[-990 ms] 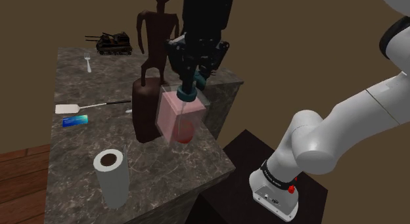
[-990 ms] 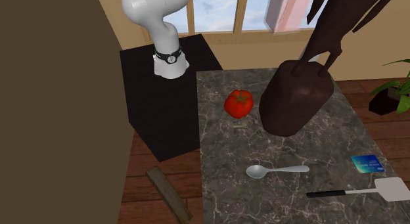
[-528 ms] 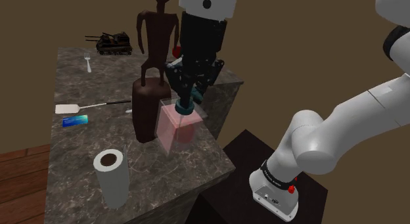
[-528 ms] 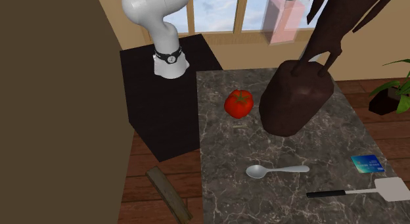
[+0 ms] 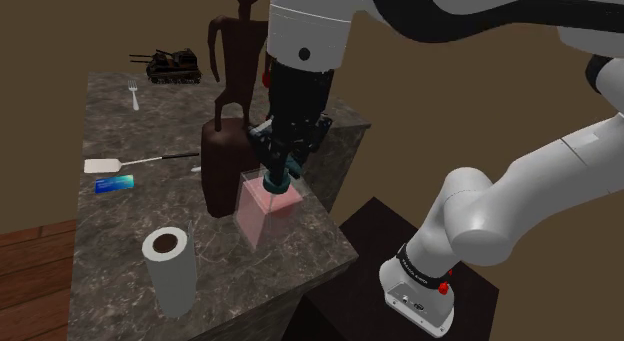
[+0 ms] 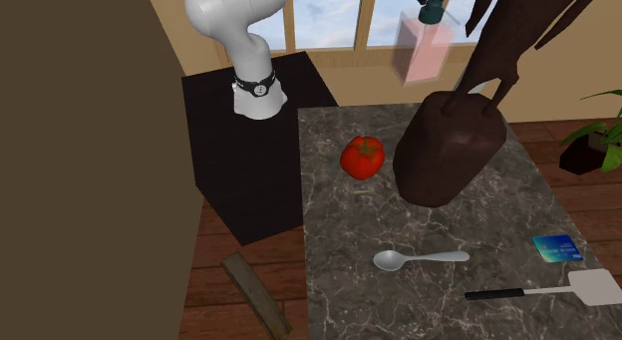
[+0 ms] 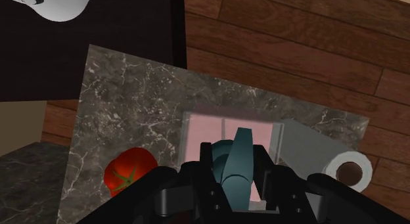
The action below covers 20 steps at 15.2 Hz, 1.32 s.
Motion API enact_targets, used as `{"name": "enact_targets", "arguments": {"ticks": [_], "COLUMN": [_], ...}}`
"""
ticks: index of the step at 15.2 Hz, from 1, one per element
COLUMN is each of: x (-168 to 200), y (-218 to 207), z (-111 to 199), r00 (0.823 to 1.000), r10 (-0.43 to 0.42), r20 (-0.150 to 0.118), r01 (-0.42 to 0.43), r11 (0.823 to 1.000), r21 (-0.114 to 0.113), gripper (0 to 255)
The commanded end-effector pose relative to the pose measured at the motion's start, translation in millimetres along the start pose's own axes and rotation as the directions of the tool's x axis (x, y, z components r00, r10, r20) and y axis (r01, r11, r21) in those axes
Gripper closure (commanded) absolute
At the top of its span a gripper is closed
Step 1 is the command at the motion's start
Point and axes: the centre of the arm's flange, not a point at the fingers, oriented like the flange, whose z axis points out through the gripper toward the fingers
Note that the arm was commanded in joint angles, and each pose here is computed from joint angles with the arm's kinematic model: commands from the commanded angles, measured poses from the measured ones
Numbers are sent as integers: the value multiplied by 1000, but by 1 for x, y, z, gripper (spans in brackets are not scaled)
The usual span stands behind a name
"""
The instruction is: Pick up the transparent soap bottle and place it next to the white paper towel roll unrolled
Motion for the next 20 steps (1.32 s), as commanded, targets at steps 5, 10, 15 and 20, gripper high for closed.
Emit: {"name": "enact_targets", "arguments": {"ticks": [5, 10, 15, 20], "x": [3, 5, 8, 10], "y": [0, 0, 1, 1], "z": [32, 58, 84, 111], "r00": [1000, 1000, 1000, 1000], "r10": [0, 0, 0, 0], "r20": [-1, -1, -1, -1], "r01": [0, 0, 0, 0], "r11": [1000, 1000, 1000, 1000], "r21": [0, 0, 0, 0], "gripper": [255, 255, 255, 255]}}
